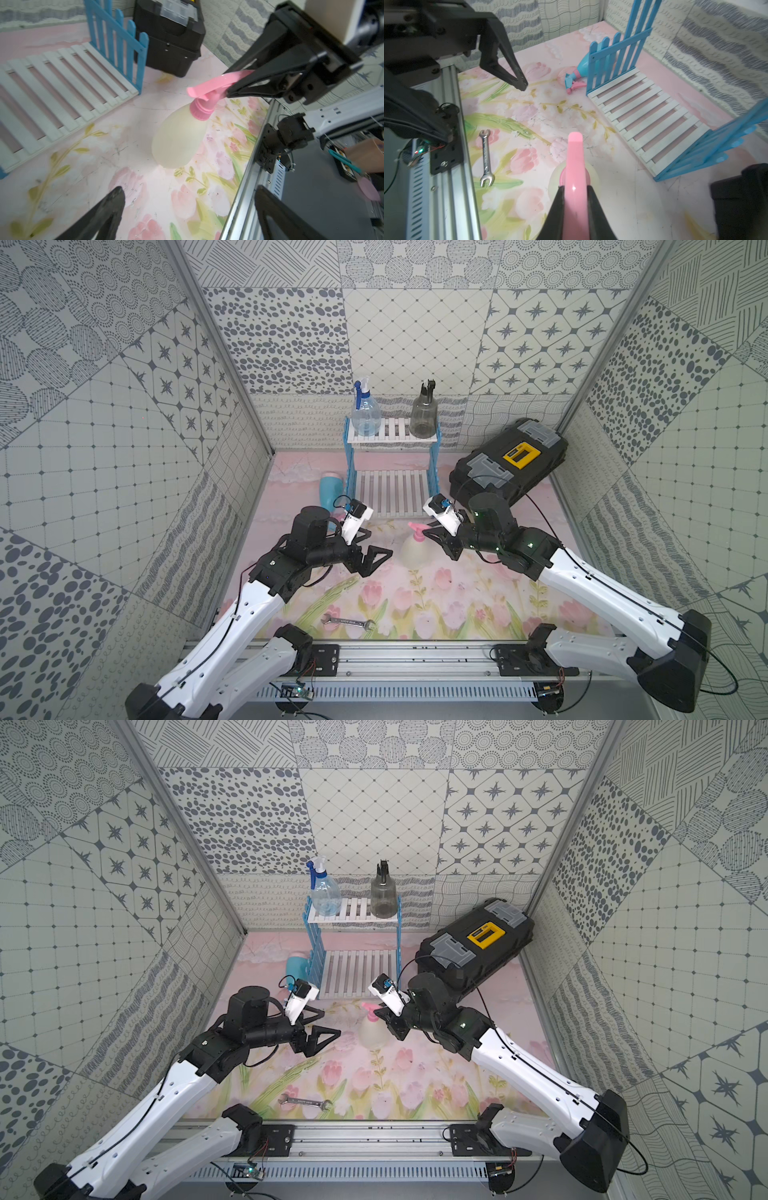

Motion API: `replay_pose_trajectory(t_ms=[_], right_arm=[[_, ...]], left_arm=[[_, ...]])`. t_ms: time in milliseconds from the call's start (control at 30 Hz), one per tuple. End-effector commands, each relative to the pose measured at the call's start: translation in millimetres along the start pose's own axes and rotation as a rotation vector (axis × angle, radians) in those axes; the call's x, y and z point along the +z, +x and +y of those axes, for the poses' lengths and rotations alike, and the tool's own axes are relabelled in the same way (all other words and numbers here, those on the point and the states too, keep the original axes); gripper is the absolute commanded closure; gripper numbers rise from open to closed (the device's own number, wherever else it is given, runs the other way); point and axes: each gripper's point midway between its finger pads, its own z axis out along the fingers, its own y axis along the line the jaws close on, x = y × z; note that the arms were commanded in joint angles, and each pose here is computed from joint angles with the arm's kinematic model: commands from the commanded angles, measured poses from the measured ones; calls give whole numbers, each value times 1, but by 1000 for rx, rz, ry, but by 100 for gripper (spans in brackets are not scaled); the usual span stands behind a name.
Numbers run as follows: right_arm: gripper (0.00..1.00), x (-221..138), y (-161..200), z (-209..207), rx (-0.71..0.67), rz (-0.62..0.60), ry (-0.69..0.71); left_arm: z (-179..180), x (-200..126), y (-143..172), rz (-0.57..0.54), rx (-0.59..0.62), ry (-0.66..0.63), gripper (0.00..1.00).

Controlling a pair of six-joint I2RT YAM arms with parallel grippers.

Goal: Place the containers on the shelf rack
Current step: 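Place the container on the shelf.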

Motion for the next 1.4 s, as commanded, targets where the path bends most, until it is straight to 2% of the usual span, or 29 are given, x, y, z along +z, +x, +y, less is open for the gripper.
replay_pose_trajectory(t_ms=[0,200,333,467,767,1033,1367], right_arm=[[100,-2,-53,-35,63,-204,269],[100,20,-73,-73,227,-267,513],[100,39,-75,-95,263,-242,639],[100,62,-69,-114,310,-222,706],[100,98,-59,-146,383,-202,788],[100,118,-43,-160,441,-170,801],[100,121,-19,-171,466,-111,817]], left_arm=[[47,-27,-16,-147,-141,-223,1],[69,-43,-11,-169,-152,-373,1],[76,-46,-8,-165,-160,-417,1],[77,-46,-5,-160,-172,-421,1],[78,-48,-6,-162,-170,-431,1],[76,-49,-8,-168,-153,-423,1],[47,-43,-15,-212,-87,-259,1]])
